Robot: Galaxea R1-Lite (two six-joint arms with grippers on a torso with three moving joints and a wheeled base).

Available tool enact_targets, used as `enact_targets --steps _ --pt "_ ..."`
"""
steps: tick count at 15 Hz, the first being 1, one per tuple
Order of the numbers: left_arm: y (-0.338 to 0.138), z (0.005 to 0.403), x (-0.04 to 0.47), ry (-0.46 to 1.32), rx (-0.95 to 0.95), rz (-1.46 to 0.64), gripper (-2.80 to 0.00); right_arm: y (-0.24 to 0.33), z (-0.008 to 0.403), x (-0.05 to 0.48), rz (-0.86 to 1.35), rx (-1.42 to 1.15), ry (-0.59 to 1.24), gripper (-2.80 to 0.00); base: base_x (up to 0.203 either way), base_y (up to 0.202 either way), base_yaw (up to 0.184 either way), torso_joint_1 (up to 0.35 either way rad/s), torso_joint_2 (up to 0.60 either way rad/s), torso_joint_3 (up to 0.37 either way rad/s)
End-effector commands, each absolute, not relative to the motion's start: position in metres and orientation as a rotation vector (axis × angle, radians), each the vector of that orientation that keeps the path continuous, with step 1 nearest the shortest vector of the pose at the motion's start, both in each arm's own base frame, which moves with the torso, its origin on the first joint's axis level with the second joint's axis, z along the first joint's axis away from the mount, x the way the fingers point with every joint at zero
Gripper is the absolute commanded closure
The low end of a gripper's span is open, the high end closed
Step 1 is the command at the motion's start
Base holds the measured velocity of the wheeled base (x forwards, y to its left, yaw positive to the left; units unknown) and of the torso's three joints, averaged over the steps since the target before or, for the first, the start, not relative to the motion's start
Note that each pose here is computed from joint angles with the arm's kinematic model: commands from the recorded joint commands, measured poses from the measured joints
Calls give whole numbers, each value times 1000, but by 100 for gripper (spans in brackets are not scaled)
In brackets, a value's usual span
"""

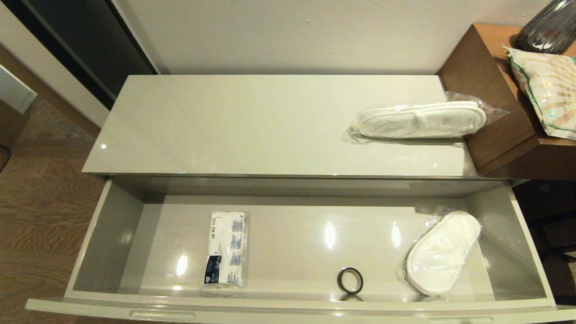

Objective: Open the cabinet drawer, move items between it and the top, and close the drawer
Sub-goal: Pick up the disposable slippers on the table

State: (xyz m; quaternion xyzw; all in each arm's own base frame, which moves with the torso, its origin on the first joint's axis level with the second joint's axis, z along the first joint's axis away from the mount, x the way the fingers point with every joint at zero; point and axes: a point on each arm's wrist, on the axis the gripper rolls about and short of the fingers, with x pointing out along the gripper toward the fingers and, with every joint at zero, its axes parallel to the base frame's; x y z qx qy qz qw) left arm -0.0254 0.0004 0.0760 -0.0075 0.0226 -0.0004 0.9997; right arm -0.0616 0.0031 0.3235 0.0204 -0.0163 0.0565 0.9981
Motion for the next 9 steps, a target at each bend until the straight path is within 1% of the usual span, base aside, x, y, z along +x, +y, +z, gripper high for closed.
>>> enact_targets --steps 1,3,5,7,9 --pt "0 76 -25 48 -15 0 0 2 367 75 115 -29 249 0 0 0 0 0 0 0" --pt "0 76 -25 48 -15 0 0 3 375 152 141 -168 352 0 0 0 0 0 0 0" --pt "0 76 -25 48 -15 0 0 11 366 222 174 -372 443 0 0 0 0 0 0 0" --pt "0 76 -25 48 -15 0 0 32 348 276 202 -694 508 0 0 0 0 0 0 0" --pt "0 76 -25 48 -15 -1 0 61 331 316 253 -923 500 0 0 0 0 0 0 0"
